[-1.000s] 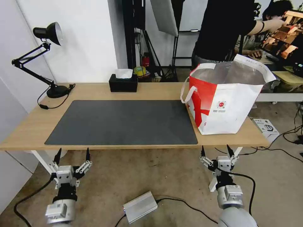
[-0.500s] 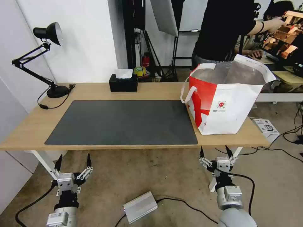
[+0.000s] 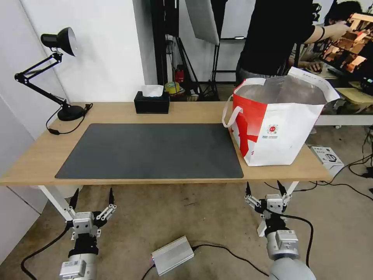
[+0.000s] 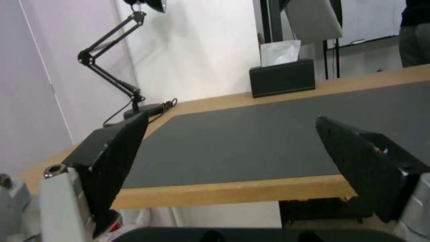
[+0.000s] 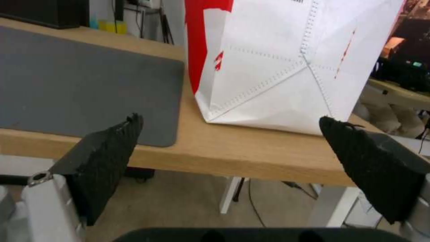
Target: Pick up the trash from the table and place it into the takeout bag.
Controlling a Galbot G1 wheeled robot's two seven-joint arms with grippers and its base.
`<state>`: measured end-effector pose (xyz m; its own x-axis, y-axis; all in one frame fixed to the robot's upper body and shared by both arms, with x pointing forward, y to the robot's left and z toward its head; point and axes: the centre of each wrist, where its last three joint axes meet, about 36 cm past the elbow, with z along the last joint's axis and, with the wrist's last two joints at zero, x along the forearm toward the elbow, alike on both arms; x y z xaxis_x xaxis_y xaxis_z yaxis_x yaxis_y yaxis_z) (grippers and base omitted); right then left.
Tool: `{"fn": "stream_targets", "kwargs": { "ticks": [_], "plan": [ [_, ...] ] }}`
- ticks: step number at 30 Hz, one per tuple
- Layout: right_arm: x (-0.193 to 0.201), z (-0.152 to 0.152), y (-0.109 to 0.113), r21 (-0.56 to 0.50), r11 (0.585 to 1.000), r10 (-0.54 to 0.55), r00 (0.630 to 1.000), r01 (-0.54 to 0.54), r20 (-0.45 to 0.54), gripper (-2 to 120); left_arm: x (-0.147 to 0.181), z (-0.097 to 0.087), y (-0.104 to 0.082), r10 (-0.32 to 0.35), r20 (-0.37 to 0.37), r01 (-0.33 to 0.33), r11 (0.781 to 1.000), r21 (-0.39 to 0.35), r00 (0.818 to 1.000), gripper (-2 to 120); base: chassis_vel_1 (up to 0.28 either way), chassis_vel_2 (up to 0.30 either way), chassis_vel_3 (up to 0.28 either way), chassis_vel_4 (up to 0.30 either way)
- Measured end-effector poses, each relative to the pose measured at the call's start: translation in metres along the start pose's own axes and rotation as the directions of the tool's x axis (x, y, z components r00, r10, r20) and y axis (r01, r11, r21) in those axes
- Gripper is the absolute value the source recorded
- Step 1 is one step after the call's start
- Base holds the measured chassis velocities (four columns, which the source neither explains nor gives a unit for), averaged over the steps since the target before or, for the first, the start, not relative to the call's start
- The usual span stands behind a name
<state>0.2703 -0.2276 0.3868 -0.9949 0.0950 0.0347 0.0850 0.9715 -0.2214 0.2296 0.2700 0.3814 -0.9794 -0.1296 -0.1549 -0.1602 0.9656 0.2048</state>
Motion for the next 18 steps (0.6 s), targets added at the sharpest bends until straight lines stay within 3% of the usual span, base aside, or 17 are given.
{"fn": "stream_targets", "kwargs": {
  "ticks": [18],
  "plan": [
    [0.0065, 0.0040, 0.0012, -0.001, 1.000, 0.012, 1.000, -0.012, -0.013, 100, -0.0045, -0.0031, -0.0009, 0.004, 0.015, -0.004, 1.000, -0.001, 1.000, 100, 0.000, 0.000, 0.000, 0.000]
  ]
}}
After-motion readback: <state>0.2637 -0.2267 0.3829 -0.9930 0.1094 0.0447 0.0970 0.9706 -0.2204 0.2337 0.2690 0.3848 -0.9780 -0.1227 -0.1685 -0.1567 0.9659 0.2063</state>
